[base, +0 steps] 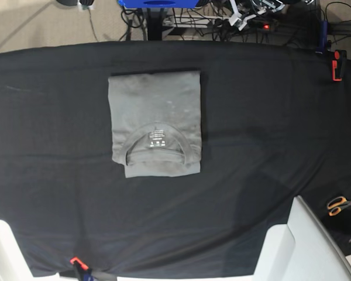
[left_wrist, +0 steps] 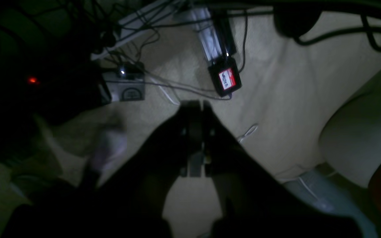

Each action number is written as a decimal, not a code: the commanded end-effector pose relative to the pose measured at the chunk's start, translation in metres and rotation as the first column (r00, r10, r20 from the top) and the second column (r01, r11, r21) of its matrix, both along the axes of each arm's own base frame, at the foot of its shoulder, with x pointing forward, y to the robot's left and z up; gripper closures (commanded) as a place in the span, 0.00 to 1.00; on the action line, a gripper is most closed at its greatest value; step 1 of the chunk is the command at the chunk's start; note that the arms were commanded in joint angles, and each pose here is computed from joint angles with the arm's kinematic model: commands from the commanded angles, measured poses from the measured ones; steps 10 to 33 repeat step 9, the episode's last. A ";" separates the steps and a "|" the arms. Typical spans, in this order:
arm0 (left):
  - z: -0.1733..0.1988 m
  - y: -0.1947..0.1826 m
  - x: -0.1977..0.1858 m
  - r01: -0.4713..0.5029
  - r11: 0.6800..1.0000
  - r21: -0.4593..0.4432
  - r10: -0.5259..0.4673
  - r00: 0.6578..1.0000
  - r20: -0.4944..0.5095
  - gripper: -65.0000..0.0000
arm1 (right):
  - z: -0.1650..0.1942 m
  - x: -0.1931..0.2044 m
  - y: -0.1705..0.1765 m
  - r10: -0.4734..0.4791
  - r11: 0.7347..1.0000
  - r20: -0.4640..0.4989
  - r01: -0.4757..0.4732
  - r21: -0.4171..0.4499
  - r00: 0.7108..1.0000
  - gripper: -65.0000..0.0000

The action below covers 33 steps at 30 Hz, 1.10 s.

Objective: Fold the T-shirt properly

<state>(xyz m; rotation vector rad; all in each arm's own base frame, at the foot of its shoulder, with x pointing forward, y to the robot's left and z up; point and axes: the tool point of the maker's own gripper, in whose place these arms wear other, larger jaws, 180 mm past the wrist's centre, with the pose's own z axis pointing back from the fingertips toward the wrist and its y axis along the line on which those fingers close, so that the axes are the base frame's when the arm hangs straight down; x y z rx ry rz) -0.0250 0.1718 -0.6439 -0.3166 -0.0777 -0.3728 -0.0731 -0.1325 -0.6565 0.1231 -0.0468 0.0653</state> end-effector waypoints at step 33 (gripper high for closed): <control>0.001 -0.005 0.027 0.024 0.999 -0.022 -0.023 0.998 0.057 1.00 | -0.001 0.024 -0.007 -0.206 0.978 0.070 0.209 -0.024 0.976 1.00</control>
